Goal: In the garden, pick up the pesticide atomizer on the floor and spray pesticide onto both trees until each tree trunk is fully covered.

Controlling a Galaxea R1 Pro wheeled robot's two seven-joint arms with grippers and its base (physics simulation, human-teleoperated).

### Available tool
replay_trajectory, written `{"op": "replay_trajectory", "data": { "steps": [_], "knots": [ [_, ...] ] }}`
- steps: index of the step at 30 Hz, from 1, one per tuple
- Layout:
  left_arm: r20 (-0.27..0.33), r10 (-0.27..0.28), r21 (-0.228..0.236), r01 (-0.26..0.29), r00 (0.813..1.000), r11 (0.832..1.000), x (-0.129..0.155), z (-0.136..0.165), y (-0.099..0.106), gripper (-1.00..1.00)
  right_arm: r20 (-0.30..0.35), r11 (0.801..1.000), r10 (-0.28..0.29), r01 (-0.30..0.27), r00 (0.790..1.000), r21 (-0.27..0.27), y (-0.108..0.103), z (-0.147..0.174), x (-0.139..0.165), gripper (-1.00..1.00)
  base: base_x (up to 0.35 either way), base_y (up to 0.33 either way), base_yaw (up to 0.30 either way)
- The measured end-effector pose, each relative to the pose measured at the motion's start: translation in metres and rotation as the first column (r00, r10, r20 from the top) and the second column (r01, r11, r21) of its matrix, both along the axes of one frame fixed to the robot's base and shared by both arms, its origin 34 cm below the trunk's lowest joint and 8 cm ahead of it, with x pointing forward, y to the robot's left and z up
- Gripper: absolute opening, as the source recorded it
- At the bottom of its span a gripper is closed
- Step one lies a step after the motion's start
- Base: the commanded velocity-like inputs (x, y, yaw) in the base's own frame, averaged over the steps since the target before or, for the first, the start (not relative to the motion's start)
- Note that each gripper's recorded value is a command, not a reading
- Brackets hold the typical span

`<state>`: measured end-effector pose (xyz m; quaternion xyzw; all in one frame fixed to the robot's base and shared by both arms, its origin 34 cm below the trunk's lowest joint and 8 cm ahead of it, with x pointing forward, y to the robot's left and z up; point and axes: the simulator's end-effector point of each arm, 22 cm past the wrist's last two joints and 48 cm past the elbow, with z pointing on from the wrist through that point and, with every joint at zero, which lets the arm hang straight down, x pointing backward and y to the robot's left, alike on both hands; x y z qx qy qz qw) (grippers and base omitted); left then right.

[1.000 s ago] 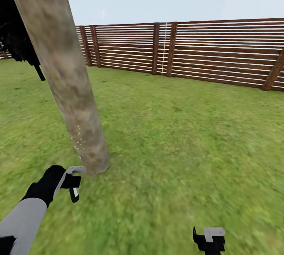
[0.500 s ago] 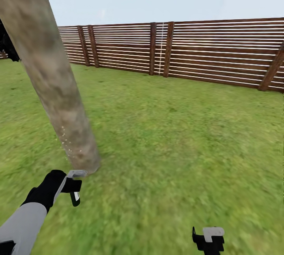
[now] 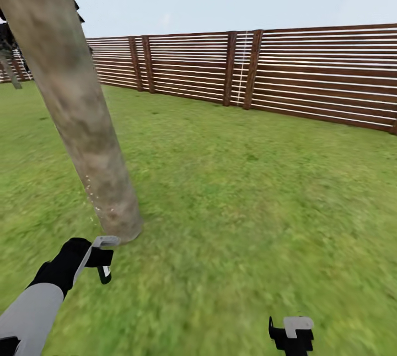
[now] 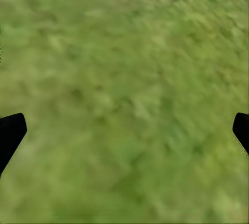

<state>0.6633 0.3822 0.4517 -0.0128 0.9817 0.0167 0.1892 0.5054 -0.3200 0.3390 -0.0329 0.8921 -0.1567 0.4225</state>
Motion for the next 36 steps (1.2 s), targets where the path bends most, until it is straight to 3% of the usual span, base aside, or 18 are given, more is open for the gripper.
{"op": "replay_trajectory", "data": {
  "steps": [9,19,25,29,33,36],
  "knots": [
    [0.016,0.057,-0.031,-0.057,0.998,0.998,0.000,0.002,0.009,-1.00,0.000,1.000,0.000,0.000,1.000,0.000,0.000,0.000,0.000,1.00,0.268,-0.163,0.086],
    [0.021,0.057,-0.034,-0.056,0.998,0.998,0.003,0.004,0.007,-1.00,0.000,1.000,-0.001,0.001,1.000,-0.001,0.000,0.000,0.000,1.00,-0.058,-0.259,0.080],
    [0.016,0.074,0.018,-0.074,0.997,0.997,0.001,0.008,0.027,-1.00,0.000,1.000,-0.002,0.002,1.000,-0.001,0.000,0.000,0.000,1.00,-0.130,-0.025,0.276],
    [0.000,0.084,-0.001,-0.084,0.996,0.996,0.007,0.013,0.016,-1.00,0.000,1.000,-0.003,0.003,1.000,-0.001,-0.001,0.000,0.000,1.00,-0.003,0.000,0.258],
    [0.007,0.095,-0.024,-0.095,0.995,0.995,0.039,0.049,0.007,-1.00,0.000,1.000,-0.002,0.002,1.000,-0.001,-0.001,0.000,0.000,1.00,0.000,0.000,0.068],
    [0.021,0.065,-0.064,-0.064,0.998,0.996,0.054,0.055,-0.030,-1.00,-0.001,1.000,0.002,-0.002,1.000,-0.001,0.000,0.000,0.000,1.00,0.000,0.000,0.003]
  ]
}}
